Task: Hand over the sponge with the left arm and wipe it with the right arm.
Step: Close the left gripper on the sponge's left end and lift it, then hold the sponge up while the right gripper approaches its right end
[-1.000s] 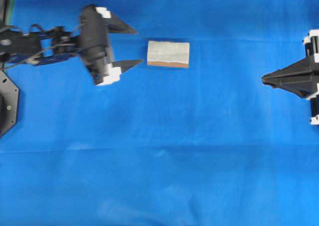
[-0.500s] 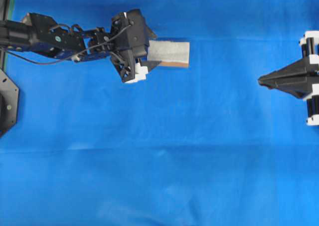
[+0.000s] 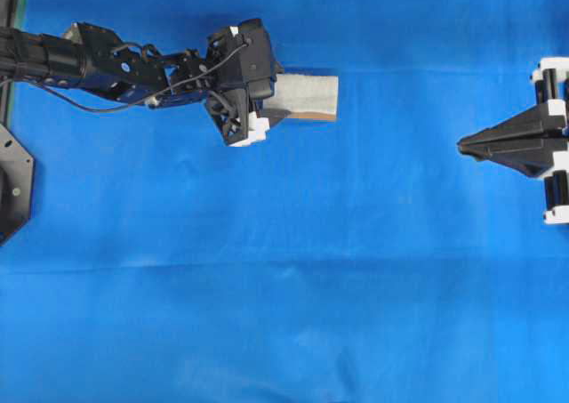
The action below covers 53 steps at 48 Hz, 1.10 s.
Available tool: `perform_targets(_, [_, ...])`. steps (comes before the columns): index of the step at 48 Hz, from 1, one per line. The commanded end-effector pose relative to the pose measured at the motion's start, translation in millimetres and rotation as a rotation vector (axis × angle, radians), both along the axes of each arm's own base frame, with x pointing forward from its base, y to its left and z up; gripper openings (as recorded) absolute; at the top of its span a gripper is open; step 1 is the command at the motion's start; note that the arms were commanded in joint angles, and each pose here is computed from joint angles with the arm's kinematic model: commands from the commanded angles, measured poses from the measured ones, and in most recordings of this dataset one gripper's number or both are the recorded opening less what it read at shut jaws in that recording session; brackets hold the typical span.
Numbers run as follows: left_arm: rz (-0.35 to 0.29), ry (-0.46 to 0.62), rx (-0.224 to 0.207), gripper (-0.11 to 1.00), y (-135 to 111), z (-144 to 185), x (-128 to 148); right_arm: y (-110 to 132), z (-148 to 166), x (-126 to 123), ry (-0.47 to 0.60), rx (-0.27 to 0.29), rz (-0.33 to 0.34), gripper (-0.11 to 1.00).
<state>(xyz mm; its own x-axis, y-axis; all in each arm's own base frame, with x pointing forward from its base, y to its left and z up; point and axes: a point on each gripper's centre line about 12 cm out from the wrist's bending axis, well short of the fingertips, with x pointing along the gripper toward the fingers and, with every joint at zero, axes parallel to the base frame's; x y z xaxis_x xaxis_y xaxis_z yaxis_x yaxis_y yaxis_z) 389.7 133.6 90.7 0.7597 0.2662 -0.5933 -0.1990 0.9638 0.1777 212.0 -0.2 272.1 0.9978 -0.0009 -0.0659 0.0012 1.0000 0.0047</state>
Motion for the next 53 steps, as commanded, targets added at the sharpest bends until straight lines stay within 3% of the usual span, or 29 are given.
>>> perform_targets(1, [0.005,-0.023,0.009,0.94,4,9,4,0,5,2,-0.014,0.002,0.000,0.00])
perform_targets(7, [0.008,-0.013,-0.001,0.93,4,9,7,0,5,2,-0.014,0.003,-0.002,0.00])
perform_targets(10, [0.023,-0.007,-0.025,0.89,5,10,10,0,6,2,-0.015,0.002,0.000,0.00])
perform_targets(19, [0.027,0.023,-0.045,0.48,6,11,13,0,6,2,-0.015,0.003,-0.002,0.00])
perform_targets(21, [0.025,0.026,-0.046,0.43,5,13,13,0,5,2,-0.012,0.002,0.000,0.00])
perform_targets(28, [0.017,0.029,-0.047,0.42,1,25,12,0,3,2,0.005,0.003,-0.002,0.00])
perform_targets(42, [-0.050,-0.026,-0.049,0.40,-34,92,7,0,3,2,0.009,0.002,-0.002,0.00])
perform_targets(53, [-0.067,-0.088,-0.136,0.40,-69,134,-4,-2,3,2,0.014,0.002,-0.009,0.00])
